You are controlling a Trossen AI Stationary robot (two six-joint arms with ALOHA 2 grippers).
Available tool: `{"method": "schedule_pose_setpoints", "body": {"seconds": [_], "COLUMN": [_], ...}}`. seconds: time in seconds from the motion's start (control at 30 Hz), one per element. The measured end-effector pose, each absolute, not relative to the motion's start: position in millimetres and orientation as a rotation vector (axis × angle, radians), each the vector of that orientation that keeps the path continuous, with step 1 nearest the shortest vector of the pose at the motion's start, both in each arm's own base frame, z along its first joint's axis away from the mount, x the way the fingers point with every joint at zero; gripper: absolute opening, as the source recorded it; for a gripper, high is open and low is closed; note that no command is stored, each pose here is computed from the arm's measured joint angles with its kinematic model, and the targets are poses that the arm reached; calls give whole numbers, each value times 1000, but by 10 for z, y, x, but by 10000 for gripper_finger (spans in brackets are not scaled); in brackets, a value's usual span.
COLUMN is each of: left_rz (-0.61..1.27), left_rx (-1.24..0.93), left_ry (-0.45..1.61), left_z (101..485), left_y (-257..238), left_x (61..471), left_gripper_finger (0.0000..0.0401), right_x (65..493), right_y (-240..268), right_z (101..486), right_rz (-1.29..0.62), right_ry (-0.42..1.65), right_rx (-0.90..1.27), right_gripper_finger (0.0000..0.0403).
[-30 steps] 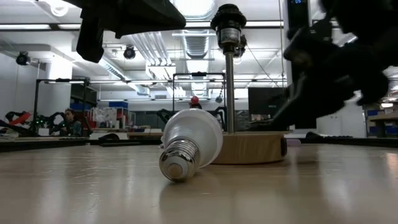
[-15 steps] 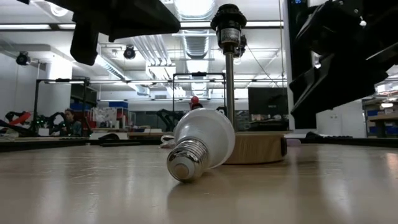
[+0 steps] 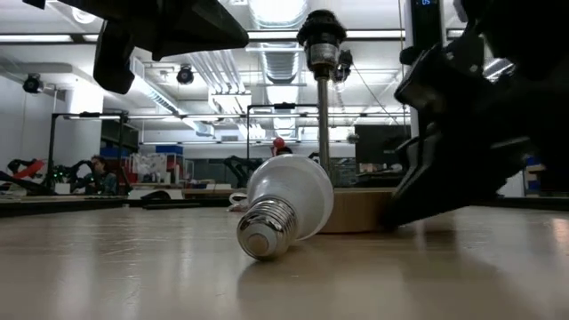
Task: Screw lightbulb
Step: Adjust the brown lamp
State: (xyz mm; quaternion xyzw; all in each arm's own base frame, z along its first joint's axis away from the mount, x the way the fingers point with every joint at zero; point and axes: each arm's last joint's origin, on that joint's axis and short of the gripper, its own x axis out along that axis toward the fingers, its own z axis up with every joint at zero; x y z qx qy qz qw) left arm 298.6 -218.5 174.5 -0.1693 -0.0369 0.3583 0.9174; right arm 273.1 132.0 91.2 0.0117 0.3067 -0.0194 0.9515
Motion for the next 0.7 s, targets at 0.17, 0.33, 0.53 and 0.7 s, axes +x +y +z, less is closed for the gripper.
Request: {"method": "schedule_pose_setpoints", "body": {"seconds": [0.17,0.33,0.53,0.7], "left_rz": [732,652,423,239], "left_rx": [-341,-353,-469,-682], "left_ry": [-70,-19,107,221], "left_z": [1739,1724,1695,1674], "left_y": [-2193,-2218,-2280,-2344], "left_x": [2978,2986,3022,3039], "left_gripper_finger": [0,0,0,0], "right_x": [2847,3004,3005,2865], "right_y": [1191,899,771,848], "right_z": [975,1030,1051,1274], "right_rz": [-159,-259,-196,-151], "right_ry": [572,553,589,612], "right_rx": [4,-8,19,4], "right_gripper_finger": [0,0,0,0]}}
